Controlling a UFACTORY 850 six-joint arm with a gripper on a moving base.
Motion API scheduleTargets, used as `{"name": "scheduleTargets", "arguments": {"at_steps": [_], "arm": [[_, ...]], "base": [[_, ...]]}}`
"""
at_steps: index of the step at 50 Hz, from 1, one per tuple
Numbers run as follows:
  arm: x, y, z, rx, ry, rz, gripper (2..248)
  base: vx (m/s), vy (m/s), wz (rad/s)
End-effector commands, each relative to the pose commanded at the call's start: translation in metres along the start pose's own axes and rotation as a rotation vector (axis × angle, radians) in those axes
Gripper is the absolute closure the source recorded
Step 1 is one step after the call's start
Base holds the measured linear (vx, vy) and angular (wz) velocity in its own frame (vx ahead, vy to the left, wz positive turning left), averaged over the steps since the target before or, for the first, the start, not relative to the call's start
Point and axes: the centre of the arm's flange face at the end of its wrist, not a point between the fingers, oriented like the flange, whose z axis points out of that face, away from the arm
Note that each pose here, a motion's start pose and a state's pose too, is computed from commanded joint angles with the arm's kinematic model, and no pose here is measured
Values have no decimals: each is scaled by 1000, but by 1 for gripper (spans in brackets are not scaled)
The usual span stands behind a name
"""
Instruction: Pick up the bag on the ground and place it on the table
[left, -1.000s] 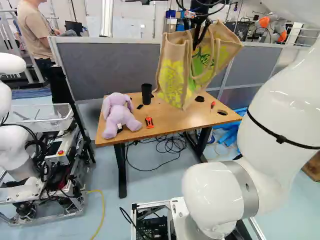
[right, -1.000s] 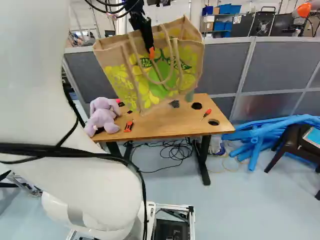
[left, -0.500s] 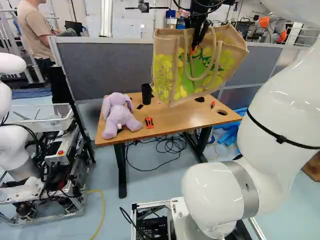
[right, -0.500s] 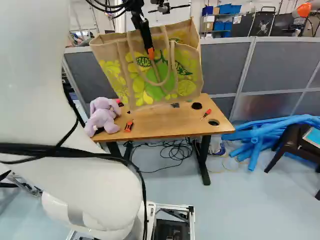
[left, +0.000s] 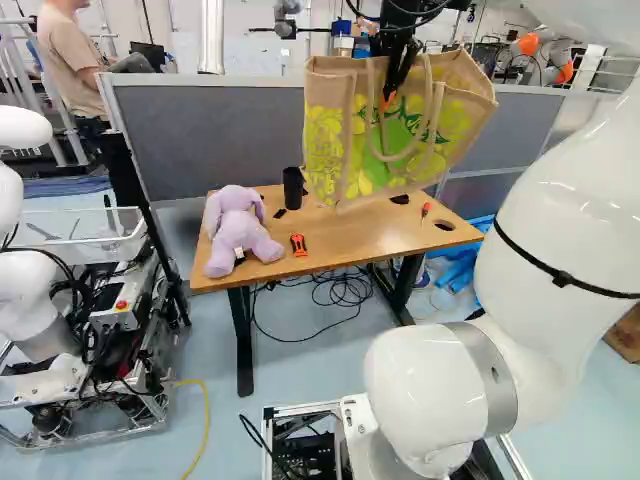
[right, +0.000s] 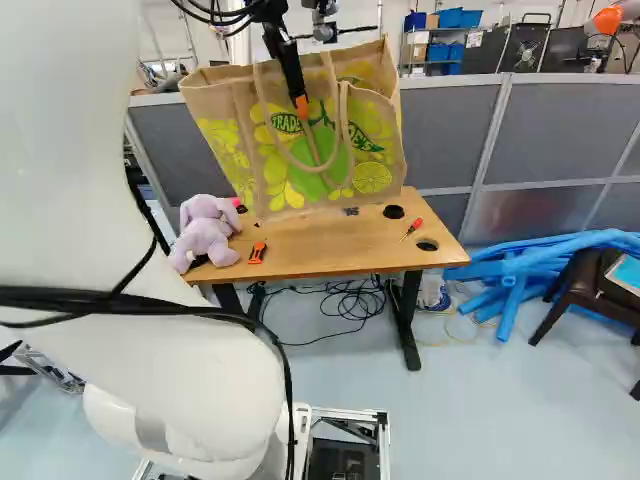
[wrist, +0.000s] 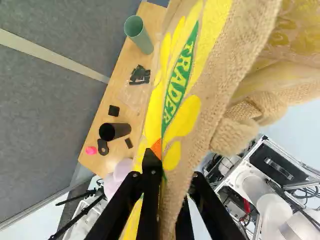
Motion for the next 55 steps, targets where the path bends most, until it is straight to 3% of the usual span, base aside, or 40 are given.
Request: {"name": "scheduleTargets", "arguments": {"at_steps": [55], "arm": [[39, -34, 102, -134, -80, 25, 216]], "base": [[0, 0, 0]]}}
